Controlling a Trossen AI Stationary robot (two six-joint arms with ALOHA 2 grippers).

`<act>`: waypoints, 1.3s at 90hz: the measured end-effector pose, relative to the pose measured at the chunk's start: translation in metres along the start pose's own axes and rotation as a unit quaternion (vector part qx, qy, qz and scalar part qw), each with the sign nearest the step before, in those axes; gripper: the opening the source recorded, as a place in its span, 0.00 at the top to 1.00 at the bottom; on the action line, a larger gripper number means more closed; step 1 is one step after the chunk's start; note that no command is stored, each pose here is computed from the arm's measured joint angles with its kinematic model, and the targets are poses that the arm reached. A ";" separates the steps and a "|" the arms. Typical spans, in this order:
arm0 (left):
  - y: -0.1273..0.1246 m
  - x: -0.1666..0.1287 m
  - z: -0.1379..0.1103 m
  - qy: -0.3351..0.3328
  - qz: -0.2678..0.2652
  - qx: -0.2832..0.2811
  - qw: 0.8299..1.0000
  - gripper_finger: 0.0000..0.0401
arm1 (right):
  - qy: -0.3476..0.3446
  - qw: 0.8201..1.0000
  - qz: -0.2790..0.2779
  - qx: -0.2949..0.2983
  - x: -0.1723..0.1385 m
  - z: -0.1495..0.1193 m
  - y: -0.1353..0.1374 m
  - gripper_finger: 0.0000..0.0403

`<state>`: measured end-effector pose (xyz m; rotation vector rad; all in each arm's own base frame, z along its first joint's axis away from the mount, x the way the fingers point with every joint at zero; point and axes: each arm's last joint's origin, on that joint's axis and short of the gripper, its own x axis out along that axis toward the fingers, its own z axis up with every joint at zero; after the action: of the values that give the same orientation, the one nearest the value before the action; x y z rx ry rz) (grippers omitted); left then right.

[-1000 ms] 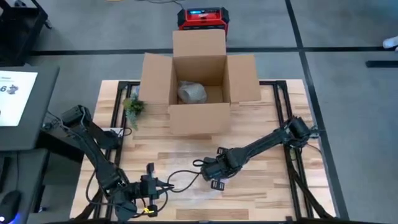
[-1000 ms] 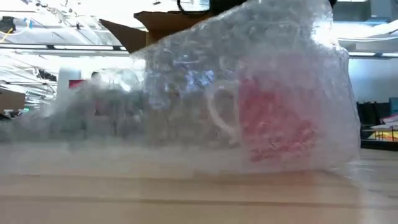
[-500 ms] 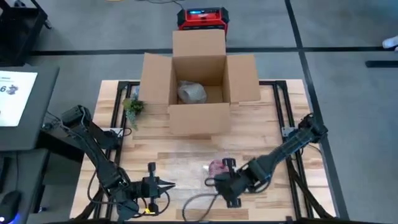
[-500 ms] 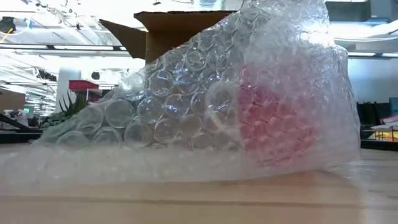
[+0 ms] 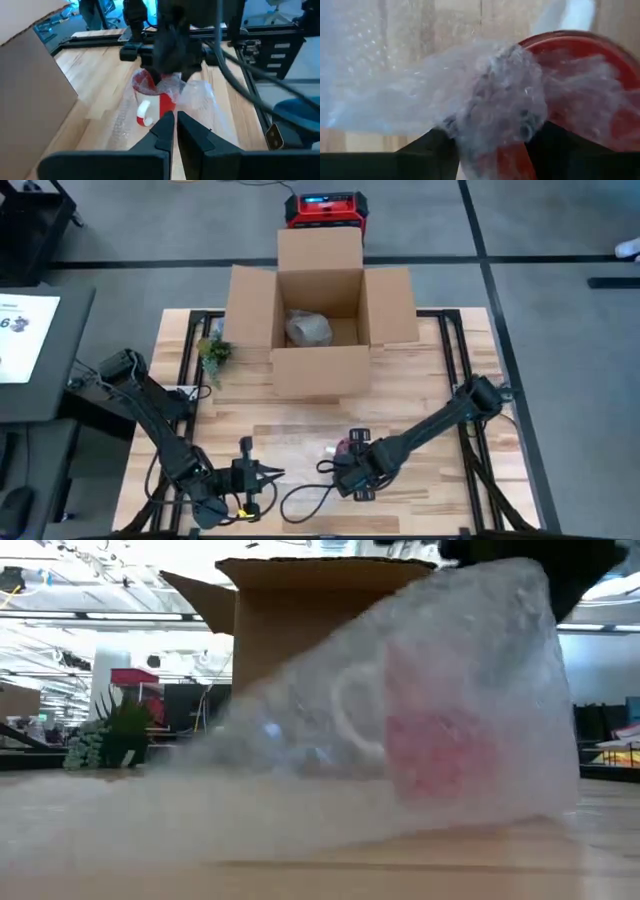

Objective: Wrap mug
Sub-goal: Pack the red mug with the bubble wrap

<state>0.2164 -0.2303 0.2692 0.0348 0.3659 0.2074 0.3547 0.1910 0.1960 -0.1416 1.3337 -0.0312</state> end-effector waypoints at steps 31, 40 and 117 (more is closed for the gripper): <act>0.006 0.010 -0.003 0.070 -0.040 -0.126 0.989 1.00 | -0.003 1.000 0.002 -0.020 -0.010 -0.008 0.010 0.96; 0.008 0.006 -0.014 0.144 -0.056 -0.159 0.975 1.00 | -0.015 1.000 0.013 -0.021 -0.020 -0.011 0.016 0.95; 0.088 0.093 -0.134 0.245 0.082 -0.320 0.912 0.65 | -0.043 0.998 0.038 -0.026 -0.029 -0.010 0.023 0.95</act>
<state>0.2357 -0.1257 0.1176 -0.6486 0.7836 0.4986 0.3366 0.2161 0.2184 -0.1345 1.2544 0.0730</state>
